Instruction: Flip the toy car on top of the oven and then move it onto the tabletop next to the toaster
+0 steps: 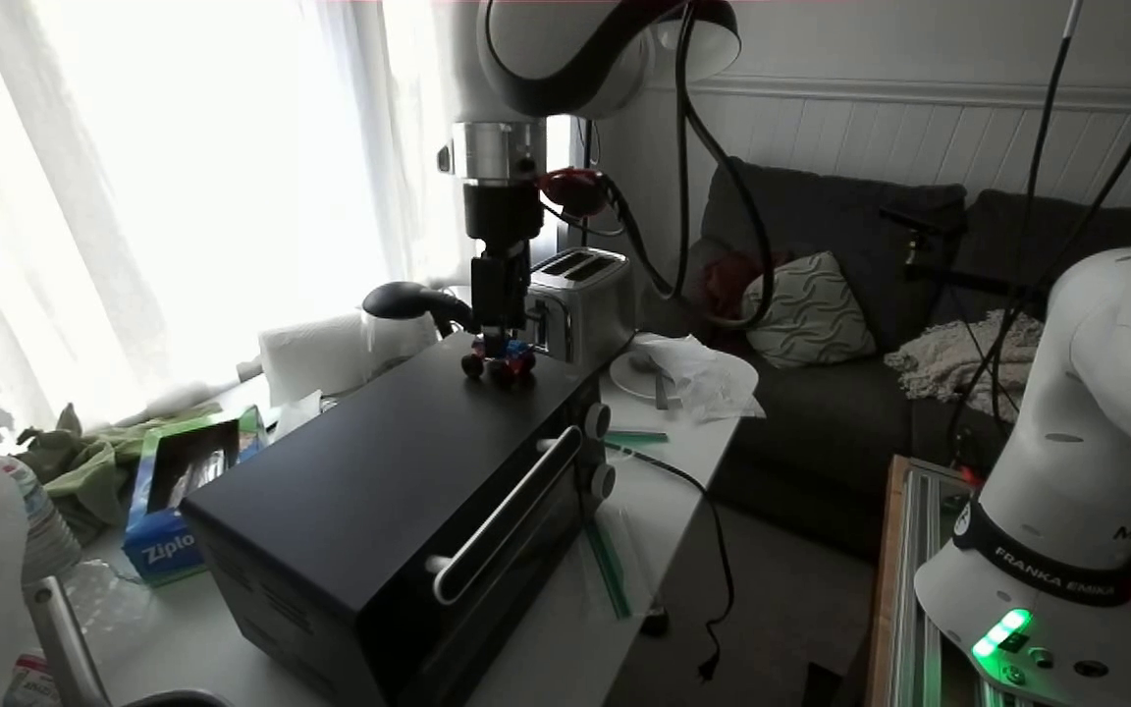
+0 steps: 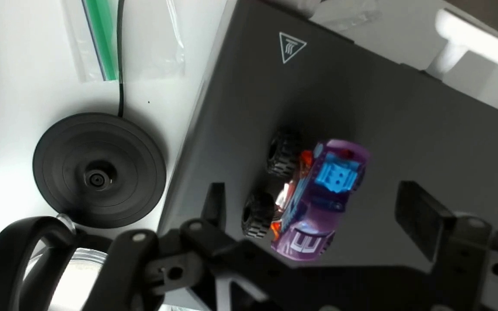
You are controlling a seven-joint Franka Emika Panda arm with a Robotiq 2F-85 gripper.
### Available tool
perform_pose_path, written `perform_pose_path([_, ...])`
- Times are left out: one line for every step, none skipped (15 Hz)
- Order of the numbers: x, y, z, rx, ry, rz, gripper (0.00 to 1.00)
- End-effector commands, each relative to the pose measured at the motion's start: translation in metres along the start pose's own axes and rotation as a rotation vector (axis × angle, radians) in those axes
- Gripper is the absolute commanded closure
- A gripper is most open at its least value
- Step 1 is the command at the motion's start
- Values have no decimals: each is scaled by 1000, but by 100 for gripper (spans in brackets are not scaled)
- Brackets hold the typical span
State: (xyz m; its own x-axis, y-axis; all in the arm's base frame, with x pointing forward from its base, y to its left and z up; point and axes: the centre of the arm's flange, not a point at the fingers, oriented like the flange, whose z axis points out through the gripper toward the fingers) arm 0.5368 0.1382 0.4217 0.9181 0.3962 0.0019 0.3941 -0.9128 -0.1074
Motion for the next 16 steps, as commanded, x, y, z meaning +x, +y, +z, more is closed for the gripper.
perform_pose_path([-13, -9, 10, -26, 106, 24, 0])
perform_pose_path([-13, -9, 11, -28, 123, 24, 3])
perform_pose_path([-13, -9, 13, -31, 133, 21, 26])
perform_pose_path([-14, -9, 14, -31, 129, 12, 27])
perform_pose_path([-16, -8, 15, -32, 132, 14, 31])
perform_pose_path([-18, -7, 14, -39, 122, 13, 38])
perform_pose_path([-20, -7, 12, -38, 117, 14, 45])
perform_pose_path([-22, -6, 11, -42, 111, 14, 53])
perform_pose_path([-24, -6, 8, -45, 111, 15, 59])
perform_pose_path([-24, -6, 6, -46, 112, 14, 67])
perform_pose_path([-24, -6, 3, -48, 111, 10, 68])
perform_pose_path([-25, -5, 0, -56, 111, 8, 68])
perform_pose_path([-25, -5, -6, -60, 116, 2, 68])
perform_pose_path([-25, -4, -11, -68, 117, 0, 68])
perform_pose_path([-26, -2, -15, -71, 121, -4, 68])
perform_pose_path([-27, 2, -19, -75, 126, -6, 68])
